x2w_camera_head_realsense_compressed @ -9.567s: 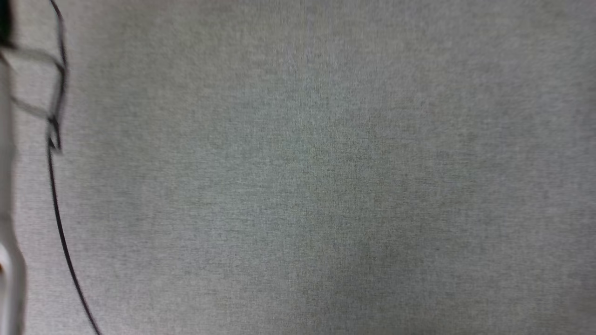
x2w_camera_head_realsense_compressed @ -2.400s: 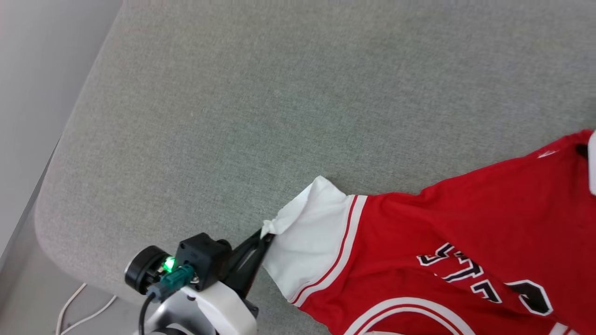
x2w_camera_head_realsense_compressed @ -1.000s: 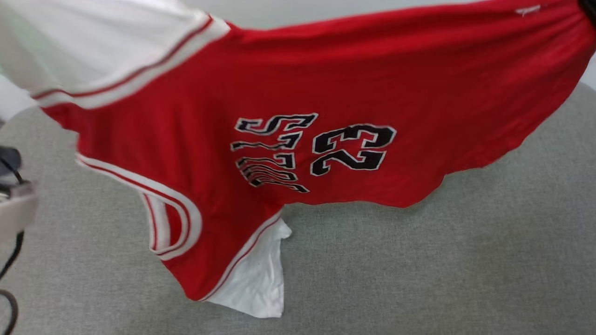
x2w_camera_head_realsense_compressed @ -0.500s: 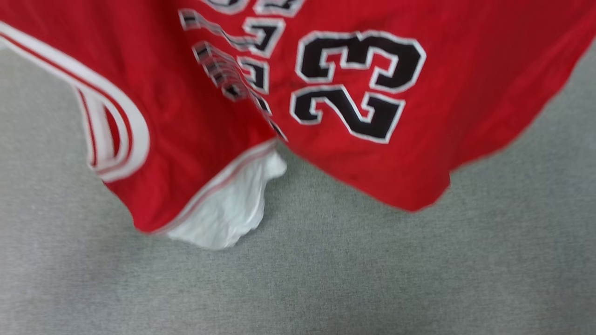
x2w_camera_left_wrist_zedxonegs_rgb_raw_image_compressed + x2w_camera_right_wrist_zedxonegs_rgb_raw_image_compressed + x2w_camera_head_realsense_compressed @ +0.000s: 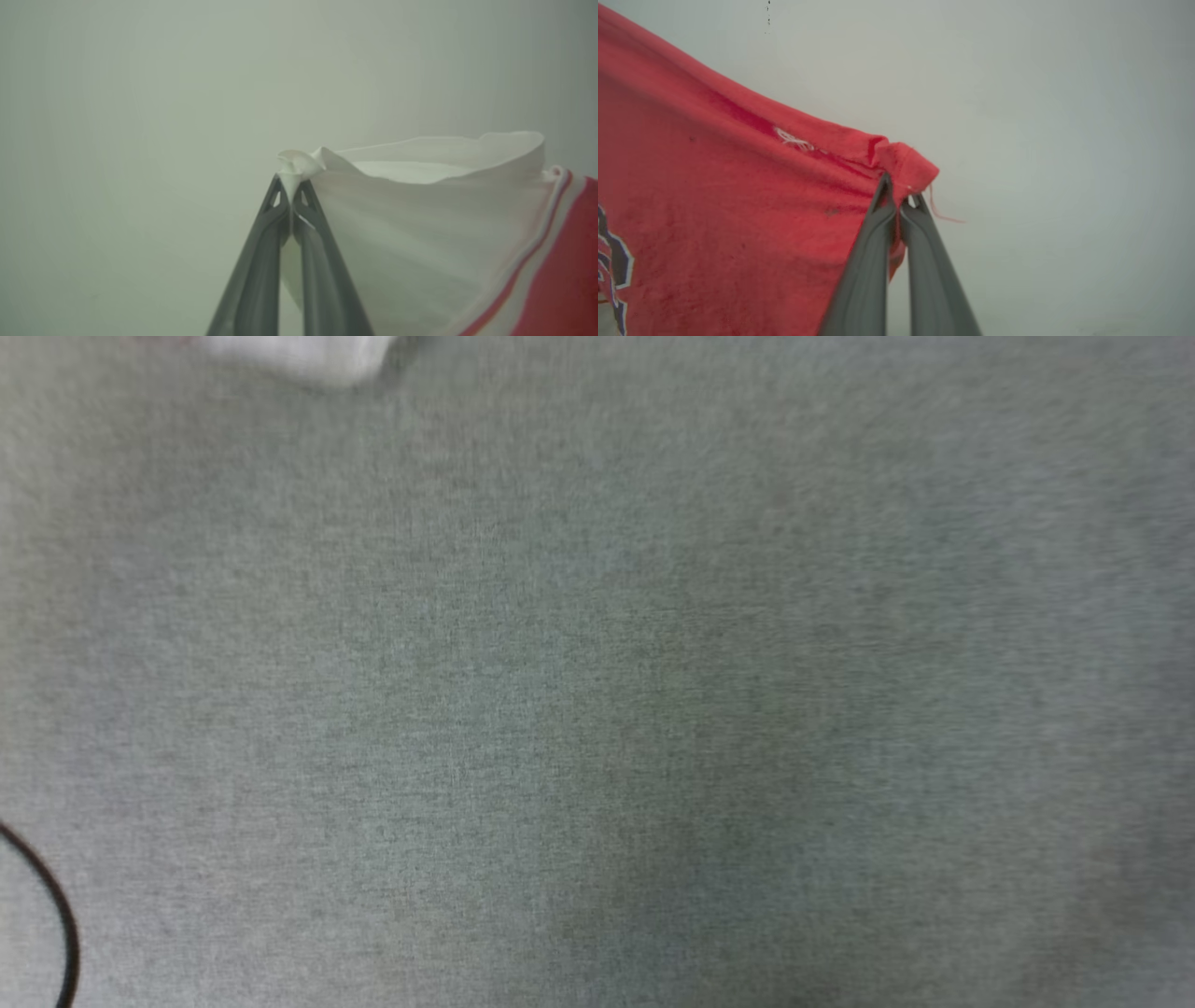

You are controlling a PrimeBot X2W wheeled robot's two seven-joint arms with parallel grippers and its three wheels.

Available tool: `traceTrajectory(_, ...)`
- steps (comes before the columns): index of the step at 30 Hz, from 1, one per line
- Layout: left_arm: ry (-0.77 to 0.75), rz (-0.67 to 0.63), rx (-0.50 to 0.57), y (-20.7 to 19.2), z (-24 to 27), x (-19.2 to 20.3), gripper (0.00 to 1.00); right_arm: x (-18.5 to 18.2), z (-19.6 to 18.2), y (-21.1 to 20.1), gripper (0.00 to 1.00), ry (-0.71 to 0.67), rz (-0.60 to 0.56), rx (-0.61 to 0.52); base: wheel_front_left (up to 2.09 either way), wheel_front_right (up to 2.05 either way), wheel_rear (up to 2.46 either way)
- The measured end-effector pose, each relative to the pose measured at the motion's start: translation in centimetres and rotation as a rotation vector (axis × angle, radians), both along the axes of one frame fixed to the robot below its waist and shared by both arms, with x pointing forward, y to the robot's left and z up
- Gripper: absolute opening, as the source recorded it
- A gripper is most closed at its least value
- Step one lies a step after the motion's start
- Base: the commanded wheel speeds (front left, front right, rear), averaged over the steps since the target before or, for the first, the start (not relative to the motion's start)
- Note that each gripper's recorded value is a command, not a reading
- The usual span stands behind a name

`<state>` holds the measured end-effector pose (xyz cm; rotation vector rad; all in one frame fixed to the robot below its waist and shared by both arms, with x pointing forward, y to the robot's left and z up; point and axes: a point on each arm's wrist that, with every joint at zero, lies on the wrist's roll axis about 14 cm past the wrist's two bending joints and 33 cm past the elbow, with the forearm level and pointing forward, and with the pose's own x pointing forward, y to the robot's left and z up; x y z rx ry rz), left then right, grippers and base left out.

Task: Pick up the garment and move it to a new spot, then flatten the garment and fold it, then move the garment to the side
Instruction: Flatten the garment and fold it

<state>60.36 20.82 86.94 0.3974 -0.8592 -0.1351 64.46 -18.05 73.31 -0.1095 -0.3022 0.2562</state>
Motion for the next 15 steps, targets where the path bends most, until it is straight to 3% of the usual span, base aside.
traceTrajectory(7,0.047,0.034,0.006,-0.2,-3.9,6.7,0.00,6.1,-4.5,0.8,0.00,0.010,-0.018,-0.016,0.00,0.00,0.00)
traceTrajectory(15,0.187,0.017,-0.001,-0.6,-11.8,11.4,0.00,9.6,-11.3,1.8,0.00,0.080,-0.018,-0.013,0.00,0.00,0.00)
